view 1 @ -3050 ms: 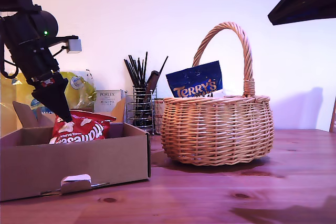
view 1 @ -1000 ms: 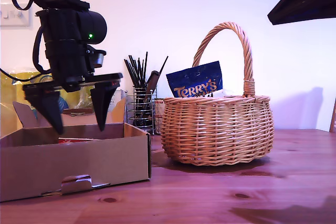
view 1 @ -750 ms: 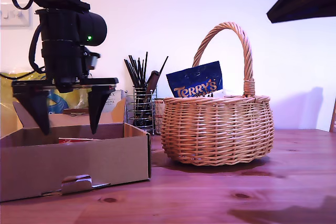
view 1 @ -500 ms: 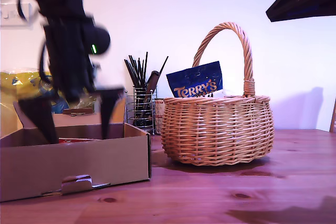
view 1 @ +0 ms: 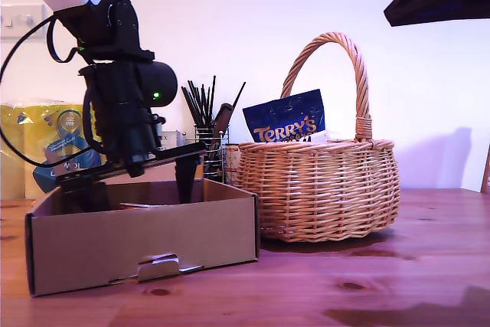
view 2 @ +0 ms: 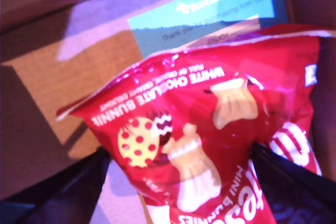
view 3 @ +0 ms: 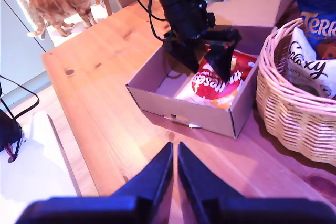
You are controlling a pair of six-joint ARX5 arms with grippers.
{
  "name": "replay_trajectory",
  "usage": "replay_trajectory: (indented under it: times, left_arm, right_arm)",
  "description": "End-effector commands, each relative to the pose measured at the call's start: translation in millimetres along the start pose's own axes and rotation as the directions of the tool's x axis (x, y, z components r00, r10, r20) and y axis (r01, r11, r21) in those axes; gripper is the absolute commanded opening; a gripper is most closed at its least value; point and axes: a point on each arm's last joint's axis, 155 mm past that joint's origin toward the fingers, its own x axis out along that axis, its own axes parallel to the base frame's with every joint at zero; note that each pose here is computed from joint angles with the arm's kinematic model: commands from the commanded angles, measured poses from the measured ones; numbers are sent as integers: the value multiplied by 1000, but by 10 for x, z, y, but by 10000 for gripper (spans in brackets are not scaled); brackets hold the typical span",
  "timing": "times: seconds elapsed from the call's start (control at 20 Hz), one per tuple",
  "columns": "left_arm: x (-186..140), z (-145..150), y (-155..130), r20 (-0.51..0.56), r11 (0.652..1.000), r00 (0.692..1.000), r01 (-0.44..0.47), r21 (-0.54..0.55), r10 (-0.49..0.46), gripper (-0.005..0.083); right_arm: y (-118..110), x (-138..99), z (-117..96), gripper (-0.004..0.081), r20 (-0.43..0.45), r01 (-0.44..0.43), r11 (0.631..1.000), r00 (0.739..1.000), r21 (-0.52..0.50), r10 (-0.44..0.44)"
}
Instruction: Move the bags of Easter eggs from the cardboard box on the left into the woven basket on the right side.
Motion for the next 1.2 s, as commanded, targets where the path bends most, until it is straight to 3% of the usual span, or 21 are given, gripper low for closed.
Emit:
replay_trajectory:
  times: [0.0,0.1,0.25,0.35,0.7,1.15]
  left_arm:
    - [290,-115,69,-56,999,998,-32,11,33,754]
    - [287,-130,79,-62,999,997,-36,10,36,667]
    - [278,-159,131,-79,999,996,-47,0,47,364]
    - [277,-153,140,-78,999,996,-48,10,49,228]
    - [154,-126,211,-68,994,996,-56,90,62,76]
    - [-403,-31,60,37,983,999,-12,182,6,71]
  right_arm:
    - [31,-15,79,-12,17,-8,1000,1000,-14,9]
    - [31,-15,78,-12,17,-8,1000,1000,-14,9]
    - [31,-15,78,-12,17,-8,1000,1000,-14,9]
    - [31,-15,74,-12,15,-9,1000,1000,-13,9]
    - [31,-15,71,-12,14,-8,1000,1000,-12,8]
    - [31,-15,71,-12,14,-8,1000,1000,-12,8]
